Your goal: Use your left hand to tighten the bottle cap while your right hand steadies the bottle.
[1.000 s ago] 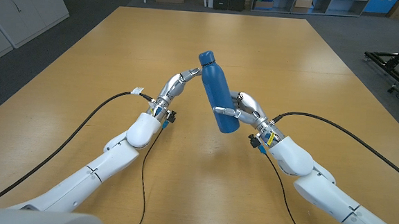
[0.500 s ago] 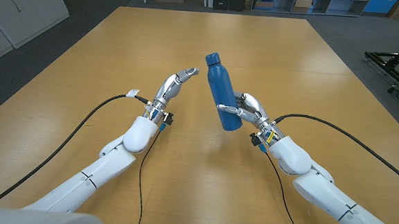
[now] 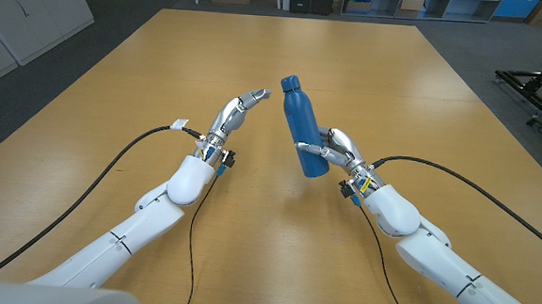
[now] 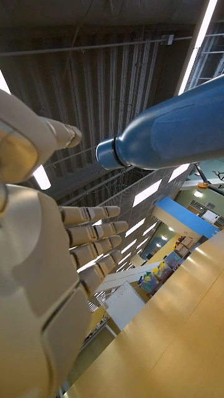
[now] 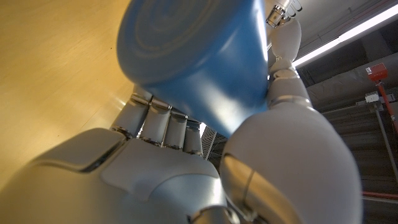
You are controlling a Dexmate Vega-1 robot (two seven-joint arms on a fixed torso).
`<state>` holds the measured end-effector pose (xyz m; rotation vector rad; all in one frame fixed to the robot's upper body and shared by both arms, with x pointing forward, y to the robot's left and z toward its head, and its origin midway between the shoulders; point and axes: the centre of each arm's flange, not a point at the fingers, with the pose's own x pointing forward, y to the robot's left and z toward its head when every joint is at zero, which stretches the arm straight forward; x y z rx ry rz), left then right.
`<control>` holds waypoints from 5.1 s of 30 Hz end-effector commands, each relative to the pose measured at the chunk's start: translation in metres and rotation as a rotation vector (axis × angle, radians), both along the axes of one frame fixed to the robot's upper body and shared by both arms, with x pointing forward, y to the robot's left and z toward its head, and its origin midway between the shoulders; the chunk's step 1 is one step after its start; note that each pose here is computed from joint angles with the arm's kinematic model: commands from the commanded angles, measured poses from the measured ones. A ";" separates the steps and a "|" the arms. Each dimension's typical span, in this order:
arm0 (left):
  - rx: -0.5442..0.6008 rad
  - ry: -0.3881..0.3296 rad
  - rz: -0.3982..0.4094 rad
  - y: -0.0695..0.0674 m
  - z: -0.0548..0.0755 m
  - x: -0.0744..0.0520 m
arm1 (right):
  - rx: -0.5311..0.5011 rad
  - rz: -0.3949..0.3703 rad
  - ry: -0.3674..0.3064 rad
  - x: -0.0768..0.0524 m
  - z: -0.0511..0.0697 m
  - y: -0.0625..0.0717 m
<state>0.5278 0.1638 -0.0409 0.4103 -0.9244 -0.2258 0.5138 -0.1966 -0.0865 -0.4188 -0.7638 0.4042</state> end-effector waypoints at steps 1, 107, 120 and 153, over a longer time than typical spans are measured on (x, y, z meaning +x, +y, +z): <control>0.030 0.006 -0.015 -0.010 0.003 0.004 | -0.019 0.013 0.001 -0.001 -0.001 0.007; 0.062 0.040 -0.026 -0.021 0.013 0.026 | -0.037 0.121 -0.154 -0.062 0.017 0.006; 0.024 0.035 -0.010 -0.013 0.004 0.012 | -0.035 0.083 -0.086 -0.031 0.012 0.001; -0.097 0.050 0.058 0.020 -0.030 -0.005 | -0.048 -0.005 -0.045 0.007 0.019 -0.002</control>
